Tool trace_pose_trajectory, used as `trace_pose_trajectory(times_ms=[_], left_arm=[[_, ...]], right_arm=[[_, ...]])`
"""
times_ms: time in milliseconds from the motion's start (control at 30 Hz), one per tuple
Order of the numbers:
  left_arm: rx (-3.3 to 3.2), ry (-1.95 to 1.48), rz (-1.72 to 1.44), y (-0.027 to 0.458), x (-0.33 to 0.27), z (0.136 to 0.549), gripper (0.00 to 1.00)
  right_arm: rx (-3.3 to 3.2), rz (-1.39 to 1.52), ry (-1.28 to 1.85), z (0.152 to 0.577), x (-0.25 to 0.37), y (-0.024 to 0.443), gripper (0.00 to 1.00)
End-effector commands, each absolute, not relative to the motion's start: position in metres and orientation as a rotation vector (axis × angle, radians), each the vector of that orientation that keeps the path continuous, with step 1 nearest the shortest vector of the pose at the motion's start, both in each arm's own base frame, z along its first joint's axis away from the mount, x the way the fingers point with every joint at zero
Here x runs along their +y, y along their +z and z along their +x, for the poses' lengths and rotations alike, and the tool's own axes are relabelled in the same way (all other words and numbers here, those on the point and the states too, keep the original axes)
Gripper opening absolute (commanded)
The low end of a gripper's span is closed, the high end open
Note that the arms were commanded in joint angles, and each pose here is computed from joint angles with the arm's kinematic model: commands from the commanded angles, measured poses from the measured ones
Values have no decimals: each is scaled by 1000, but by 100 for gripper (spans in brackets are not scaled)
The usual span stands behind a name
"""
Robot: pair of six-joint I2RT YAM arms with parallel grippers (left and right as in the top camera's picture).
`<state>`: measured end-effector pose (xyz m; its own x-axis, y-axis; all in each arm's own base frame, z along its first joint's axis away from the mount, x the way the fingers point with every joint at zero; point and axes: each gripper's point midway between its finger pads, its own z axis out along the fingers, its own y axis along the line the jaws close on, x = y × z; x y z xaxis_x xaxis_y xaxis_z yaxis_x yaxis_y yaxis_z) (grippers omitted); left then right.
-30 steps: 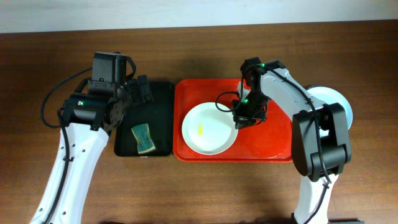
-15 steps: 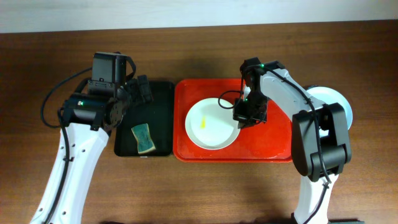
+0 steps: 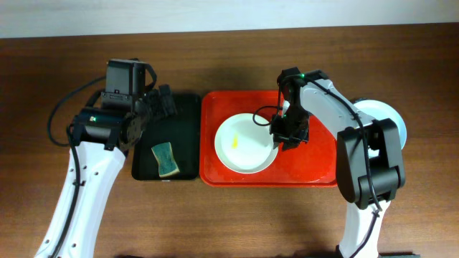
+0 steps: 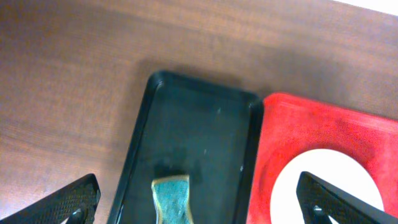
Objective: Clean dirty plates on tray and stack at the side
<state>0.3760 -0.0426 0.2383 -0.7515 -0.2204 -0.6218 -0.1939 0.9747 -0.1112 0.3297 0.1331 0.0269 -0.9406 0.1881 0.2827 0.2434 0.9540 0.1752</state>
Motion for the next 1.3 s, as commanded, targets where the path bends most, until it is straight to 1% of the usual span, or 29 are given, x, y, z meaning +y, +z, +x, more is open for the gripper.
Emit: trace_pose_trajectory(times_ms=[0, 200, 333, 433, 467, 500, 533, 567, 667, 800, 833, 933, 1033, 1100, 1133, 1167, 1267], left_arm=[[2404, -59, -297, 245, -42, 383, 99], [2426, -101, -280, 242, -48, 381, 99], [2508, -97, -275, 229, -49, 367, 99], [2600, -185, -243, 218, -63, 350, 100], [2655, -193, -240, 211, -65, 338, 89], [2697, -177, -233, 204, -65, 329, 73], [2730, -152, -227, 197, -65, 322, 64], [2758, -145, -215, 188, -67, 316, 58], [2838, -126, -205, 162, -72, 301, 59], [2950, -70, -199, 129, -70, 285, 50], [2954, -38, -203, 124, -67, 285, 47], [2939, 49, -283, 110, -57, 290, 47], [2922, 99, -290, 96, -52, 296, 47], [2918, 97, -306, 86, -52, 298, 40], [2915, 95, -306, 83, -52, 299, 36], [2909, 91, -306, 78, -53, 302, 32], [2910, 91, -363, 69, -53, 304, 29]], right_arm=[[-2840, -286, -282, 327, 132, 23, 34], [-2853, -285, -290, 330, 132, 22, 35], [-2861, -282, -296, 332, 134, 22, 35], [-2848, -262, -284, 327, 137, 22, 34], [-2846, -237, -282, 325, 139, 23, 34], [-2846, -207, -282, 323, 139, 23, 35], [-2845, -184, -284, 322, 140, 23, 36], [-2843, -177, -282, 321, 139, 23, 37], [-2837, -179, -272, 320, 138, 23, 38], [-2848, -182, -279, 323, 139, 23, 38], [-2851, -181, -281, 323, 139, 22, 38], [-2856, -180, -281, 324, 139, 22, 39], [-2858, -180, -272, 325, 138, 22, 39], [-2865, -178, -253, 325, 136, 21, 40], [-2865, -177, -253, 325, 136, 21, 43], [-2865, -177, -252, 325, 136, 21, 43], [-2867, -178, -255, 326, 136, 21, 43]])
